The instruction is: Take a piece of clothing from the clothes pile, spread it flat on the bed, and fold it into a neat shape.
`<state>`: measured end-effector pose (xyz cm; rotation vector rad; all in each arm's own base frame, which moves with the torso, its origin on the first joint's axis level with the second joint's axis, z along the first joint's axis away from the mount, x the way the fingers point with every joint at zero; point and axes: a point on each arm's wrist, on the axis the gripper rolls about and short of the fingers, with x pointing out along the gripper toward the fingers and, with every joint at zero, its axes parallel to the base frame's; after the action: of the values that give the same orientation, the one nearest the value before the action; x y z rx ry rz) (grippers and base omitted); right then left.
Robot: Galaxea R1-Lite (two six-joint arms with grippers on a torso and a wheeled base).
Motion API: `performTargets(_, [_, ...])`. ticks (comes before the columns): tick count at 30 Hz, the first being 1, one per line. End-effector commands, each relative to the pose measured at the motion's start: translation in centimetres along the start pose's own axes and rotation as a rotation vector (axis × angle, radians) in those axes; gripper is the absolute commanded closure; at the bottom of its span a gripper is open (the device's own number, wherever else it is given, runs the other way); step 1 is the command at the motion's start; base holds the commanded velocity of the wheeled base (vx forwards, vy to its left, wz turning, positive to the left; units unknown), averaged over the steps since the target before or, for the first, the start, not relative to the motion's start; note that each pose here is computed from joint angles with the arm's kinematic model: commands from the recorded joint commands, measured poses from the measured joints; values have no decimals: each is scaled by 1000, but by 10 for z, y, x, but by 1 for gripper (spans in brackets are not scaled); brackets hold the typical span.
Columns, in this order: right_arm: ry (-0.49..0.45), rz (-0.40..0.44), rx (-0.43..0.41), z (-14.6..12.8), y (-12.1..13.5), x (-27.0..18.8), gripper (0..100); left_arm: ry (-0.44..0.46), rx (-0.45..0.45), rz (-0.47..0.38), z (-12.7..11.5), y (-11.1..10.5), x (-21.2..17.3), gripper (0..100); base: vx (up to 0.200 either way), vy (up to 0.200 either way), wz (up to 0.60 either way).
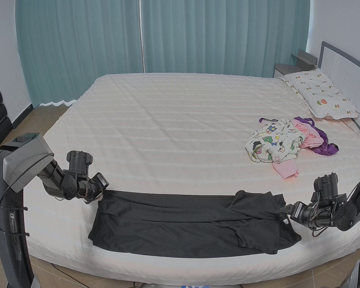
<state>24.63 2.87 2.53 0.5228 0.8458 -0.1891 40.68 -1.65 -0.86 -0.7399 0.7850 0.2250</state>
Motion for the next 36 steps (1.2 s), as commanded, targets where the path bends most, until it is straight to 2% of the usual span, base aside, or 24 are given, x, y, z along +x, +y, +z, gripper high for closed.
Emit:
performTargets(1, [0, 0, 0, 0, 0, 0, 0, 0, -1, 1, 0, 1, 1, 100, 0, 0, 0])
performTargets(5, [0, 0, 0, 0, 0, 0, 0, 1, -1, 5, 0, 2, 4, 100, 0, 0, 0])
performTargets(6, [0, 0, 0, 0, 0, 0, 0, -2, -3, 4, 1, 1, 5, 0, 0, 0, 0])
performTargets(11, [-2, 2, 1, 0, 0, -1, 0, -4, -18, 18, 4, 8, 0, 0, 0, 0, 0])
performTargets(14, [-2, 2, 1, 0, 0, -1, 0, -2, -35, 21, 9, 15, -15, 0, 0, 0, 0])
performTargets(17, [-5, 4, 2, 1, 1, -1, 0, 34, -40, -5, 2, 20, -46, 0, 0, 0, 0])
performTargets(18, [-6, 5, 2, 1, 1, -2, 0, 34, -40, -5, 2, 20, -46, 0, 0, 0, 0])
performTargets(19, [-7, 6, 2, 1, 1, -2, 0, 72, -33, -70, -7, 22, -73, 0, 0, 0, 0])
performTargets(21, [-11, 9, 1, 1, 1, -3, 0, 105, -21, -132, -16, 28, -93, 0, 0, 0, 0])
performTargets(24, [-11, 14, -3, 1, 2, -4, 0, 115, -5, -154, -20, 31, -100, 0, 0, 0, 0])
performTargets(25, [-15, 27, -10, 0, 5, -8, 0, 156, 106, -190, -37, 46, -116, 0, 0, 0, 0])
performTargets(28, [-28, 38, -10, 1, 7, -11, 0, 195, 242, -193, -52, 59, -122, 0, 0, 0, 0])
performTargets(29, [-28, 38, -9, 1, 7, -11, 0, 198, 245, -190, -52, 61, -122, 0, 0, 0, 0])
performTargets(30, [-34, 44, -10, 2, 7, -13, 0, 213, 298, -185, -58, 65, -123, 0, 0, 0, 0])
performTargets(32, [-35, 44, -10, 2, 7, -14, 0, 221, 337, -188, -62, 65, -123, 0, 0, 0, 0])
performTargets(36, [-33, 44, -11, 1, 7, -14, 0, 239, 359, -192, -67, 61, -120, 0, 0, 0, 0])
